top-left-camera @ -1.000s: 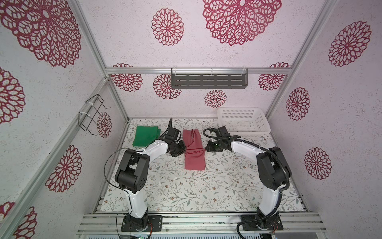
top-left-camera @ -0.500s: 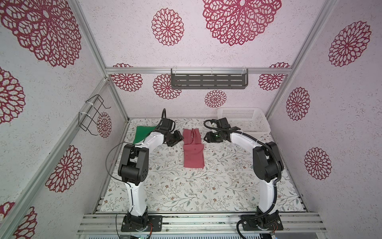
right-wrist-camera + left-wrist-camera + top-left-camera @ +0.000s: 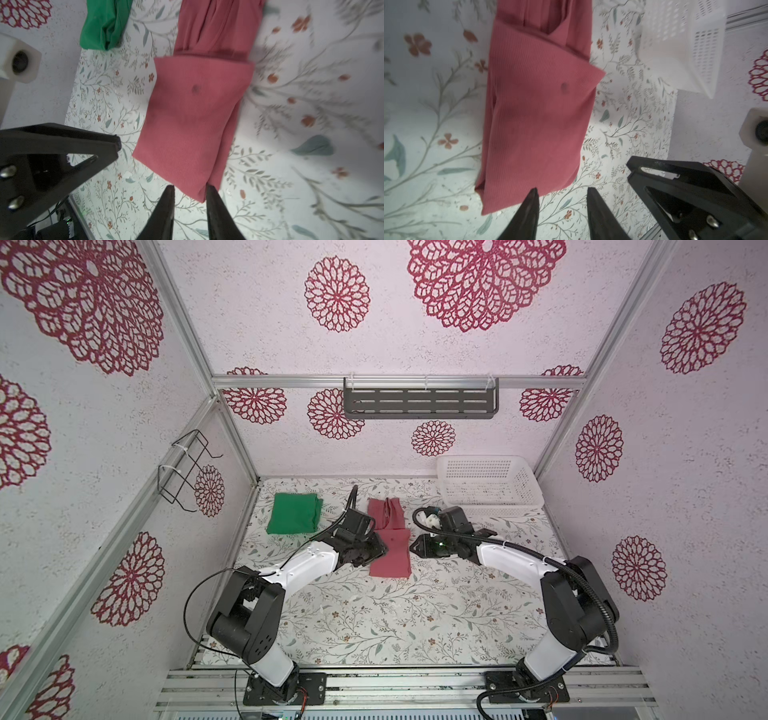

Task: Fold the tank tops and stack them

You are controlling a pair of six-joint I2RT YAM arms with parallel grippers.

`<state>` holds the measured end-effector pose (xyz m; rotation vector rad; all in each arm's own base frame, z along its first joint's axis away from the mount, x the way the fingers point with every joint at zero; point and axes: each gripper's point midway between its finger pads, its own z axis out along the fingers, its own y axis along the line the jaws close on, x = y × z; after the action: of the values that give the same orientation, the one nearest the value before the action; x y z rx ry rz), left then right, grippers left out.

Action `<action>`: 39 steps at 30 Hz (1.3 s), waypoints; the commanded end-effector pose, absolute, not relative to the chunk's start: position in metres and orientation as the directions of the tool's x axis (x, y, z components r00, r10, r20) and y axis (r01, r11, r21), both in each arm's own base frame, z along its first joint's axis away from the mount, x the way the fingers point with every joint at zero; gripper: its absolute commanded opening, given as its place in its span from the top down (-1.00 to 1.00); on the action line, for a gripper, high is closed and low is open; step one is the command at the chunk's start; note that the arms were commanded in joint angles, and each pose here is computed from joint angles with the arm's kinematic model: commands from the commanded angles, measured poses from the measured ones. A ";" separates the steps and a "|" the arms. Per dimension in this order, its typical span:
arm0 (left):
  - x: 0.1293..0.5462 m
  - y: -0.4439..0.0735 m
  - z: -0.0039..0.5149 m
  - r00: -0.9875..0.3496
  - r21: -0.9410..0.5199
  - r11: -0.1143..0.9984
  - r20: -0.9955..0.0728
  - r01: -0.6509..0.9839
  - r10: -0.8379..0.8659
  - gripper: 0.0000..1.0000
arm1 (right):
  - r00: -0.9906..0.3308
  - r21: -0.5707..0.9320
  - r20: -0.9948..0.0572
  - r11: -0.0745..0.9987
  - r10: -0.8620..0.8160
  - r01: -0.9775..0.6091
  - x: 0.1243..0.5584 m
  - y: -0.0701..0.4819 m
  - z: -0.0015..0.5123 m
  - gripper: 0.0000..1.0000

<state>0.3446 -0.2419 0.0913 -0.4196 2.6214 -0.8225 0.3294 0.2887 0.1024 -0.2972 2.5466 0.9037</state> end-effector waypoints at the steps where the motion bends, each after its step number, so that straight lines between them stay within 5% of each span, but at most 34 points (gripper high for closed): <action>1: 0.352 -0.237 0.077 -0.848 -0.622 0.744 -0.234 -0.244 -0.475 0.18 | -0.880 0.629 -0.475 0.702 0.004 -0.336 0.333 0.314 0.111 0.46; 9: 0.332 -0.223 0.020 -0.872 -0.525 0.795 -0.183 -0.303 -0.453 0.12 | -0.892 0.550 -0.436 0.820 0.119 -0.159 0.332 0.279 0.046 0.59; 21: 0.350 -0.230 0.088 -0.873 -0.562 0.806 -0.282 -0.185 -0.397 0.00 | -0.841 0.565 -0.533 0.778 0.091 -0.274 0.337 0.302 0.118 0.59; 28: 0.369 -0.234 0.048 -0.871 -0.560 0.792 -0.234 -0.244 -0.433 0.02 | -0.876 0.614 -0.470 0.752 0.104 -0.239 0.343 0.325 0.082 0.59; 39: 0.364 -0.219 0.032 -0.872 -0.488 0.831 -0.244 -0.269 -0.425 0.01 | -0.896 0.498 -0.418 0.863 0.151 -0.087 0.319 0.273 0.034 0.60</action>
<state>0.3627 -0.2271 0.0270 -0.5299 2.6839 -0.6833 0.3200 0.2876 0.0300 -0.0034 2.5805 0.7927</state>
